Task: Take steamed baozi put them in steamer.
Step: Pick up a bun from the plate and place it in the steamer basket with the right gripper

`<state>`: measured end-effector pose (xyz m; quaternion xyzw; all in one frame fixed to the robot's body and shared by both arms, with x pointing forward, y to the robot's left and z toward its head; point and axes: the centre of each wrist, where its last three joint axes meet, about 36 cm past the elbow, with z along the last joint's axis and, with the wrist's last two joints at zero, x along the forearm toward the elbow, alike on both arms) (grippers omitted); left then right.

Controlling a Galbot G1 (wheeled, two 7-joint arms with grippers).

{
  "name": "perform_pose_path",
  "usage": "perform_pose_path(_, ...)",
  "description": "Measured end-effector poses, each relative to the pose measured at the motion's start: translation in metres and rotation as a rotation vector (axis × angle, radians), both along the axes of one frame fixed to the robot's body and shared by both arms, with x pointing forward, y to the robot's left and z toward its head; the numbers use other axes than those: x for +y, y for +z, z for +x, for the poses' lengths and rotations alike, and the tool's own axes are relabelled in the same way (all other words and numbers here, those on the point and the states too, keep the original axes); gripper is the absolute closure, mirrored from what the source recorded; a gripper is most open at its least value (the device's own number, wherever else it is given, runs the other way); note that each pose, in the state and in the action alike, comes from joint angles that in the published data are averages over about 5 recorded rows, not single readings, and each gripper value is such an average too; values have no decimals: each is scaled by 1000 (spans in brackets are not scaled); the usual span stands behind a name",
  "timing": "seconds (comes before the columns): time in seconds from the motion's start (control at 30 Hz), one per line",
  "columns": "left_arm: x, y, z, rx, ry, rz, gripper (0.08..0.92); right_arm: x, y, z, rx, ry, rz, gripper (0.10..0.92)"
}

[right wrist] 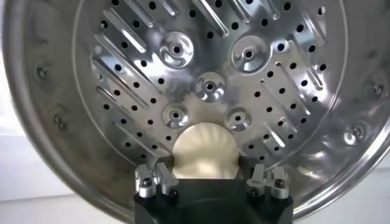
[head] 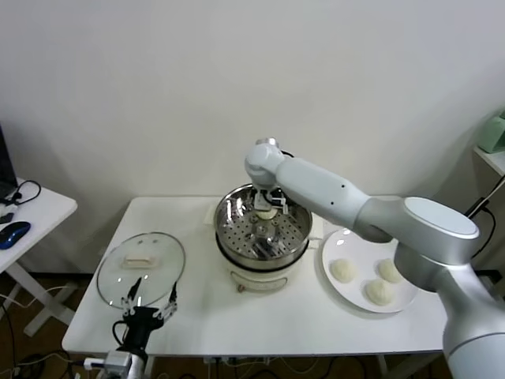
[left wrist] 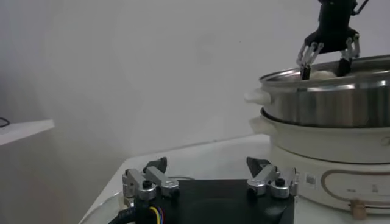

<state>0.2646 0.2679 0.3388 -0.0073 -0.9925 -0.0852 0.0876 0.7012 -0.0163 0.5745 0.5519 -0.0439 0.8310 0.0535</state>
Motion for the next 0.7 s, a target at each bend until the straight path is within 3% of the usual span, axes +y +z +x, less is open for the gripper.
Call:
perform_pose_path(0.23,0,-2,0,4,6,0,177,-1,-2,3,12,-6,8,206)
perform_pose_path(0.7,-1,-1,2,3,11,0,177,-16,45,1,22,-19,37,200)
